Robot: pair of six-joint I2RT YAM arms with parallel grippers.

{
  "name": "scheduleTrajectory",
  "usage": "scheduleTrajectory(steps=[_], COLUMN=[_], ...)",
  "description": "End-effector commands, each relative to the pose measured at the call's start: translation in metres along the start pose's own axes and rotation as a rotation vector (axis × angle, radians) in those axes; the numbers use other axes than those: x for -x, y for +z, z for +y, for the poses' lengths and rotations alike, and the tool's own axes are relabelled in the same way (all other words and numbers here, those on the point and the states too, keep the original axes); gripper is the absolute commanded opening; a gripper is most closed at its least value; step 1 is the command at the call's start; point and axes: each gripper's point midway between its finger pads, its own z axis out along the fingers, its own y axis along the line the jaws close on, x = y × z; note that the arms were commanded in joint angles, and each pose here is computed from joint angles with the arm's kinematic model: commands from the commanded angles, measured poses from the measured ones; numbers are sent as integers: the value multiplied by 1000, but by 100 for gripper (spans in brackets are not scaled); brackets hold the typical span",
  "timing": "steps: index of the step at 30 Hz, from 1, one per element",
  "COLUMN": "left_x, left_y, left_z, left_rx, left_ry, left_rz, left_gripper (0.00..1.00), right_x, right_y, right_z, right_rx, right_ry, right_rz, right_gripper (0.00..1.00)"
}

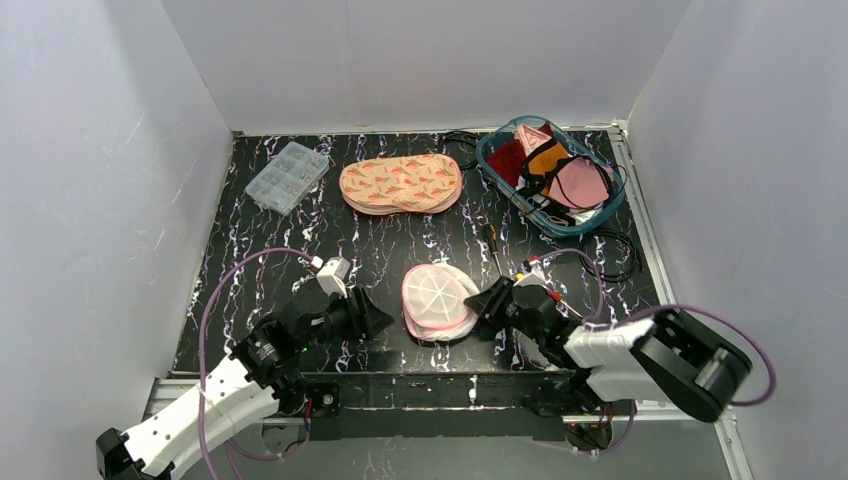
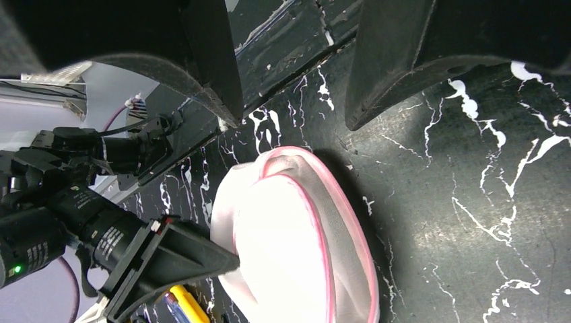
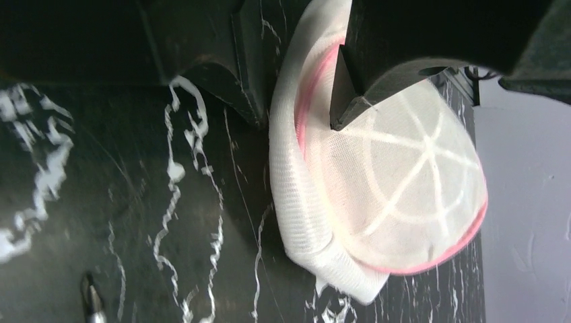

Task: Unzip the laundry bag and remove the bra
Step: Adjust the laundry bag at the center of the board, then reset both arms

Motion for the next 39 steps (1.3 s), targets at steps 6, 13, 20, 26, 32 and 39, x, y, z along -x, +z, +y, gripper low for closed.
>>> scheduleTrajectory(steps=[6,13,20,26,32,39], left_x=[13,21,29,39,51,61], left_y=[-17,-27,-39,-47,-58,-61], left_z=[6,9,6,7,21,42], left_rx=[64,102,105,130,252,390], left_ry=[32,56,64,64,47,-55], left_rz=[-45,-66,-96,-132,-168,-239], left_gripper=[55,56,57,64,74,75], right_x=[34,35,52,85,125,132], right_y=[62,84,52,0,-72,-109], right_z=[37,47,55,72,90,75], right_rx=[88,131,49,-34,-50,-77], right_ry=[27,-5,-248,-470,-589,-590], right_rz=[-85,-52,-30,-47,-183,-259], right_gripper=[47,51,84,99,99,98])
